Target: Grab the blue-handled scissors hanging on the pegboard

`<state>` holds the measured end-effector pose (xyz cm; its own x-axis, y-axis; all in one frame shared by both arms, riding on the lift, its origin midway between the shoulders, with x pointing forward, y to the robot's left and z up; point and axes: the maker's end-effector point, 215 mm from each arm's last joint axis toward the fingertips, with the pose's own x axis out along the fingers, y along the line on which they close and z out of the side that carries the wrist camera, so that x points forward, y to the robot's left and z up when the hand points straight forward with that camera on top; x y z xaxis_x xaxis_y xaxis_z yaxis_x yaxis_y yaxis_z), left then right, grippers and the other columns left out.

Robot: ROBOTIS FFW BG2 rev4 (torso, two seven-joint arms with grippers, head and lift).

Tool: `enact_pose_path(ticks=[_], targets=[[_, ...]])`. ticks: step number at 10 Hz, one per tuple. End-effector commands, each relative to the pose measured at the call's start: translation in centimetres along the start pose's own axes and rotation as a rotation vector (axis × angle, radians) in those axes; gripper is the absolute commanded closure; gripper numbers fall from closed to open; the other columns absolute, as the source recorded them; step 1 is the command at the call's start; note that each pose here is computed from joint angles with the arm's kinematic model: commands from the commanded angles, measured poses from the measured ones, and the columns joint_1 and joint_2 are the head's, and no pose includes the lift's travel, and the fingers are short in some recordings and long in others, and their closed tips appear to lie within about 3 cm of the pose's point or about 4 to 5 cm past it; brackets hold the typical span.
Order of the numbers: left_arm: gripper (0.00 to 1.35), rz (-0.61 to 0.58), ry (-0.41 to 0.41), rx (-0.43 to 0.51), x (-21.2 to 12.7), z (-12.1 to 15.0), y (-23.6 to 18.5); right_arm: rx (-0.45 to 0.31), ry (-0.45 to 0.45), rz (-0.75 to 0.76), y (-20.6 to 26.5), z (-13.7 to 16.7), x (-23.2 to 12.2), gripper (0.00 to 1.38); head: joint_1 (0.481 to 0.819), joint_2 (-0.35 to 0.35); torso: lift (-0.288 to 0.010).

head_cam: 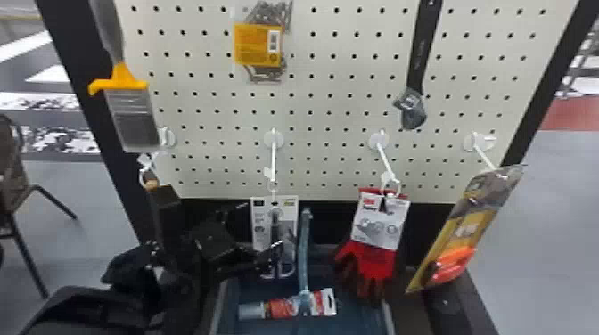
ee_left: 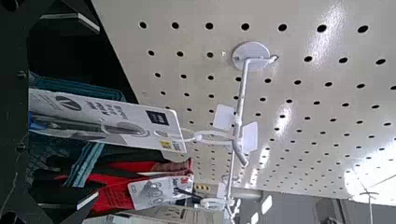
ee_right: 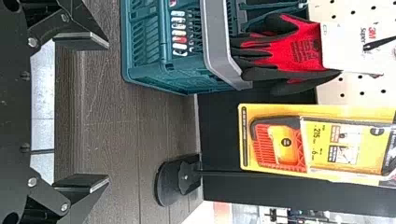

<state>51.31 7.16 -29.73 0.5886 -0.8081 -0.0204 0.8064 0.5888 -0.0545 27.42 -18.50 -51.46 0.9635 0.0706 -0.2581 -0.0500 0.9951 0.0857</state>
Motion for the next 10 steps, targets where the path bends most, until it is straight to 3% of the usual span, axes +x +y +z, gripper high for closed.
enact_pose_path(ticks=[1, 6, 8, 9, 10], targets=[[0.09, -0.051, -0.010, -0.040, 1.0, 0.0, -0.9, 0.000, 0.003, 0.002, 0.1, -0.1, 0.0, 0.27, 0.549, 0.000, -0.100], [0.09, -0.214, -0.022, -0.041, 3.4, 2.6, -4.5, -0.005, 0.005, 0.020, 0.5, -0.3, 0.1, 0.27, 0.549, 0.000, -0.100], [0.10, -0.229, -0.018, -0.050, 3.5, 2.4, -5.1, -0.005, 0.003, 0.021, 0.5, -0.2, 0.2, 0.27, 0.549, 0.000, -0.100], [0.22, -0.232, -0.013, -0.047, 3.6, 2.4, -5.1, -0.005, 0.005, 0.021, 0.5, -0.3, 0.2, 0.27, 0.549, 0.000, -0.100], [0.47, -0.233, 0.004, -0.046, 3.6, 2.0, -5.2, -0.005, 0.005, 0.021, 0.5, -0.3, 0.2, 0.27, 0.549, 0.000, -0.100]])
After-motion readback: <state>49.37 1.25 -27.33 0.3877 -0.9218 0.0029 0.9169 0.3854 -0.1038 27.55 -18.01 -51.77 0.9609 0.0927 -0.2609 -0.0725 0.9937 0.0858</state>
